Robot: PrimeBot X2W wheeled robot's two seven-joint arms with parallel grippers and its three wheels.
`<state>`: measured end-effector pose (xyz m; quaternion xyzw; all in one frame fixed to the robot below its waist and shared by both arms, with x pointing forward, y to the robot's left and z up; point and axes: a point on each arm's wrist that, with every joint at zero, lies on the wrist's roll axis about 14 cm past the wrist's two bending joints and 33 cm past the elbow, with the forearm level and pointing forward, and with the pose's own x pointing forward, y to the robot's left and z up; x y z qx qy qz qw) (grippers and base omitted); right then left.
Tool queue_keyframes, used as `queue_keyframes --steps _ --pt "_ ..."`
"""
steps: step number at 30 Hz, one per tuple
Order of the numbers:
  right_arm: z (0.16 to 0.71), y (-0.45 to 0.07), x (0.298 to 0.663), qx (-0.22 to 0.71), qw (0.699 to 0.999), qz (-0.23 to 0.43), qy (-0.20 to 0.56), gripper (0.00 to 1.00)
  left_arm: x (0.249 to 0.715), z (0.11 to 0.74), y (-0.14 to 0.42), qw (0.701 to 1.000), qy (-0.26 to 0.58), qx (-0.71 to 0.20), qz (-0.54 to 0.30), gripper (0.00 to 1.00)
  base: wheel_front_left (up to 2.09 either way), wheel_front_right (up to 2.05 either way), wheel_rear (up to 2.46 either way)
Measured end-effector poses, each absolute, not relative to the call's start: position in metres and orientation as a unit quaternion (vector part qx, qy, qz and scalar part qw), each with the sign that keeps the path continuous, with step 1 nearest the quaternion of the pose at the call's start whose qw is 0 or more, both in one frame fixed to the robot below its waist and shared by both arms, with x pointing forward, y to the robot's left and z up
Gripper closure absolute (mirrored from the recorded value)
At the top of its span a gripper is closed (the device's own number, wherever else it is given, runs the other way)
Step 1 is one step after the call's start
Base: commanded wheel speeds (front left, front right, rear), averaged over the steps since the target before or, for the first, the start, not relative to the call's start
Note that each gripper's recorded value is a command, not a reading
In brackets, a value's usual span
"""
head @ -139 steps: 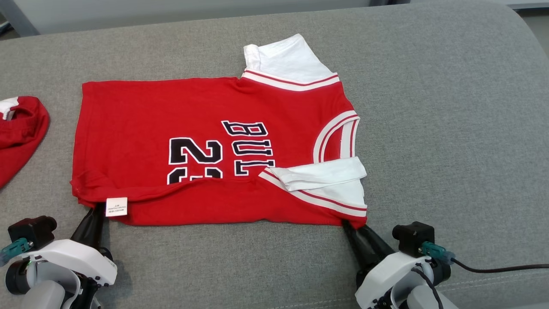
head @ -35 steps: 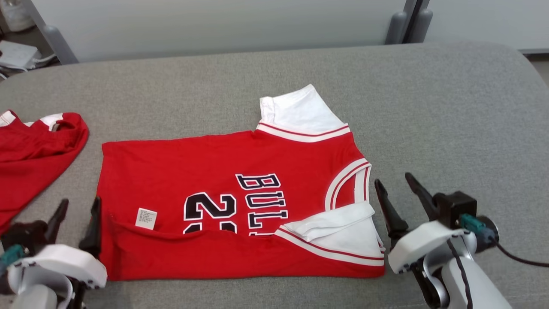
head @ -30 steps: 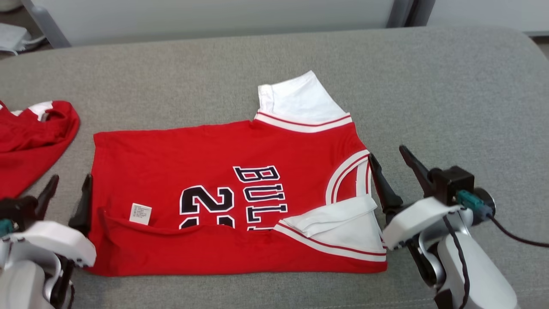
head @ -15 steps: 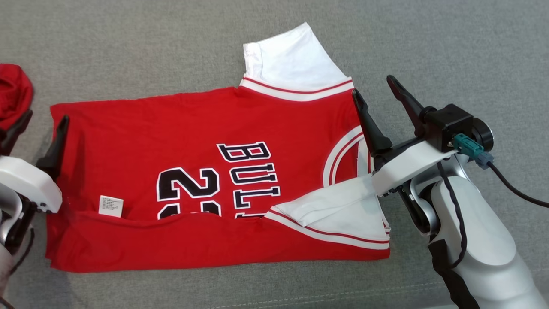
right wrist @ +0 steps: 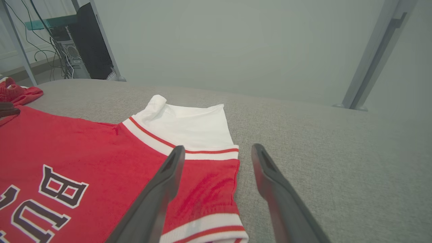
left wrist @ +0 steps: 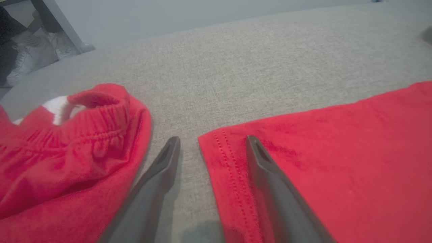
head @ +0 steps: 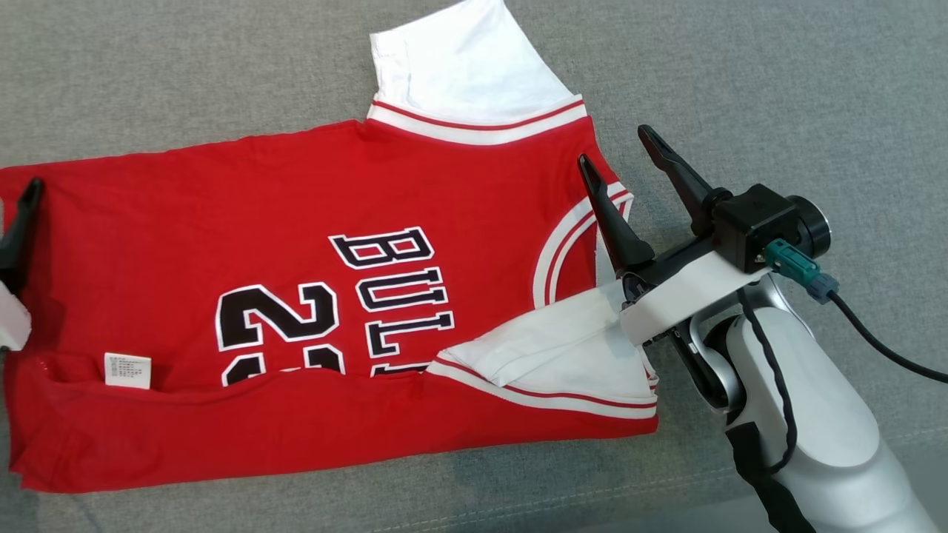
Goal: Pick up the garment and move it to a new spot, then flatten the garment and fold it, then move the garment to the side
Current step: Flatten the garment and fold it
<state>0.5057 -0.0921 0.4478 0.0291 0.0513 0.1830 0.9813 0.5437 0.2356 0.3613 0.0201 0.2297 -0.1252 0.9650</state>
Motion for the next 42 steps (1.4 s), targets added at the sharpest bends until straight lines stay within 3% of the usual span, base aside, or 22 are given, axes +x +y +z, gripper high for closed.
queue_keyframes --steps 13,14,15,16,17,27,35,42 --pt "0.436 -0.091 0.503 0.035 0.980 0.186 0.058 0.00 0.552 0.345 0.234 0.959 0.245 0.012 -0.145 0.02 0.00 0.00 0.00" --pt "0.436 -0.090 0.504 0.036 0.980 0.186 0.057 0.00 0.552 0.345 0.234 0.958 0.246 0.013 -0.146 0.15 0.00 0.00 0.00" --pt "0.436 -0.090 0.504 0.036 0.980 0.187 0.057 0.00 0.551 0.345 0.234 0.957 0.248 0.011 -0.147 0.52 0.00 0.00 0.00" --pt "0.437 -0.090 0.505 0.037 0.980 0.187 0.055 0.00 0.550 0.345 0.233 0.957 0.247 0.008 -0.148 0.68 0.00 0.00 0.00" --pt "0.437 -0.089 0.506 0.037 0.980 0.187 0.055 0.00 0.549 0.345 0.232 0.957 0.248 0.009 -0.152 1.00 0.00 0.00 0.00" --pt "0.453 -0.093 0.549 0.008 0.982 0.180 0.049 0.00 0.556 0.368 0.220 0.963 0.206 -0.001 -0.172 1.00 0.00 0.00 0.00" --pt "0.425 -0.092 0.584 0.003 0.978 0.171 0.118 0.00 0.531 0.363 0.210 0.961 0.202 -0.020 -0.186 1.00 0.00 0.00 0.00" --pt "0.427 -0.076 0.610 0.003 0.974 0.186 0.126 0.00 0.529 0.371 0.210 0.965 0.184 -0.016 -0.187 1.00 0.00 0.00 0.00"
